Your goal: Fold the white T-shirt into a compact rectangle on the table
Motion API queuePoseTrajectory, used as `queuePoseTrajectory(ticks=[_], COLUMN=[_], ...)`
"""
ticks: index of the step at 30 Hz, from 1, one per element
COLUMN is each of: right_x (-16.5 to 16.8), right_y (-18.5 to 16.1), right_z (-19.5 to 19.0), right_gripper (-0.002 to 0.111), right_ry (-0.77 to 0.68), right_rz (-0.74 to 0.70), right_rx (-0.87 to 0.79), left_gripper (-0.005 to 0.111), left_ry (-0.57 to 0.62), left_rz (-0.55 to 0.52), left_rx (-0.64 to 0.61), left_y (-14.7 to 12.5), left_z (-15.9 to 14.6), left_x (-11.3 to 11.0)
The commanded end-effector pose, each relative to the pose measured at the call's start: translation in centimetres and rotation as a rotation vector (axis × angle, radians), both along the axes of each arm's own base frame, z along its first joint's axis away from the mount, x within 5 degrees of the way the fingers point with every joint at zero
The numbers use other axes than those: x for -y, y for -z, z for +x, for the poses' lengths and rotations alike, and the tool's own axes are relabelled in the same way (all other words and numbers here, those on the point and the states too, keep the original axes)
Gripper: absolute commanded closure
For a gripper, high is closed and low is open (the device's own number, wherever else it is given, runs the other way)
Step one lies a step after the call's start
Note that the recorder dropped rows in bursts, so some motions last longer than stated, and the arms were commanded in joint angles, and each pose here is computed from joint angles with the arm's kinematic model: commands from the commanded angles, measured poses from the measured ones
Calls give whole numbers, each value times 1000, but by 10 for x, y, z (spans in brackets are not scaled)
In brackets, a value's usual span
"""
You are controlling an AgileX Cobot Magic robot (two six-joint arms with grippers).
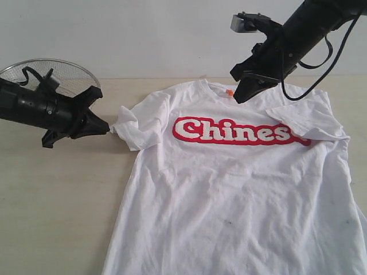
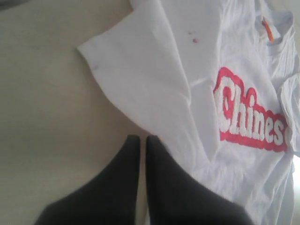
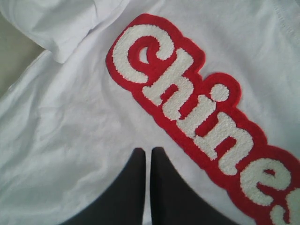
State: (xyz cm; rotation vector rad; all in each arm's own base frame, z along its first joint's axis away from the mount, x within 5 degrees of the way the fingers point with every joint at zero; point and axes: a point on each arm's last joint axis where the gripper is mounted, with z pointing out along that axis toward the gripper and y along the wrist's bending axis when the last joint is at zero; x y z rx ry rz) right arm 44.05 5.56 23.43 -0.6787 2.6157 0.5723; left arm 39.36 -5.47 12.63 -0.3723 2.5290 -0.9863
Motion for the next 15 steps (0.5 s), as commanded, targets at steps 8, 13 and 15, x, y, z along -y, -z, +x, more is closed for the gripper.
queuePoseTrajectory(ticks=[8, 13, 15], right_x=[0, 0, 0], right_y=[-1, -1, -1], right_z=[-1, 0, 0], right_gripper=[109, 109, 109], right_ry=[-19, -17, -17], right_rz=[-9, -9, -9], right_rx=[11, 14, 14], left_gripper=[62, 30, 31], left_ry=[-3, -58, -79], left_rz=[-49, -101, -154], left_rx=[-28, -48, -54], left_y=[8, 7, 5], left_z=[-1, 1, 2], left_x=[1, 2, 4])
